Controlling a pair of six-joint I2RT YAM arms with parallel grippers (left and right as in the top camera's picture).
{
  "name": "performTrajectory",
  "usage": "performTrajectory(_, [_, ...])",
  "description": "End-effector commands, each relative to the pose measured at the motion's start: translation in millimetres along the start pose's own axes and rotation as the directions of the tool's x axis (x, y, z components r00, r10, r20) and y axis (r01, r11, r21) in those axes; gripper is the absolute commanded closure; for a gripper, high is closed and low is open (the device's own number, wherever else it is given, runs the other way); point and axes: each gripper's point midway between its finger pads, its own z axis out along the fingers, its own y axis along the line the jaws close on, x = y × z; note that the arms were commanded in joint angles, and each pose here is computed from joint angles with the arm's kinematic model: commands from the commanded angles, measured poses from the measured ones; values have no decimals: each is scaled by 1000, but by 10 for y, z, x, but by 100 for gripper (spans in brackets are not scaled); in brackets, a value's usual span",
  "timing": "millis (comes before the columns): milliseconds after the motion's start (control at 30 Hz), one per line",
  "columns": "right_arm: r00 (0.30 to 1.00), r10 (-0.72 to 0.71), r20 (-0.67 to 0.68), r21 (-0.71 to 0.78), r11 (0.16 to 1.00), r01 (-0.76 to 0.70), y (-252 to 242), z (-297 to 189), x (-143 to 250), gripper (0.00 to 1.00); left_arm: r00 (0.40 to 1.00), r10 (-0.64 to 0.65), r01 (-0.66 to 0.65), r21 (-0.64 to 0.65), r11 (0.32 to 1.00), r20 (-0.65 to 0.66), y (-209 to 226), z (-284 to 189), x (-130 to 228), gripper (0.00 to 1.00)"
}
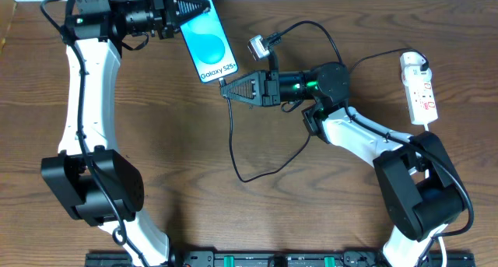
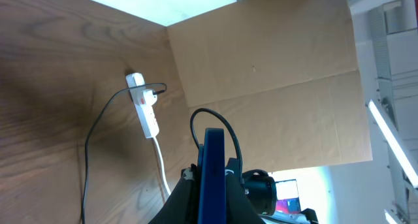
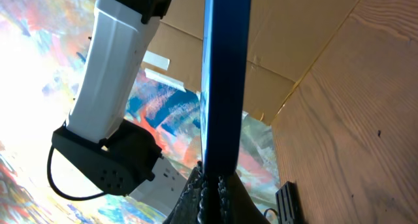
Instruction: Plug charger to phone and switch on socket
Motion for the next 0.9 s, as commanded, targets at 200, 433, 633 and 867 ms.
performTrajectory(200, [991, 35, 131, -2, 999, -35, -4, -34, -239, 99, 997, 72, -70, 48, 996, -31, -142, 27, 76, 93])
performTrajectory(433, [981, 45, 186, 2, 999, -46, -26, -49, -334, 99, 993, 99, -93, 102, 990, -57, -227, 18, 133, 93])
performTrajectory(633, [979, 56, 194, 8, 998, -59, -50, -52, -346, 99, 993, 99, -93, 102, 990, -57, -227, 18, 133, 92])
performTrajectory(867, [979, 56, 194, 8, 998, -59, -50, -52, -347, 99, 993, 99, -93, 101, 991, -57, -226, 18, 132, 92])
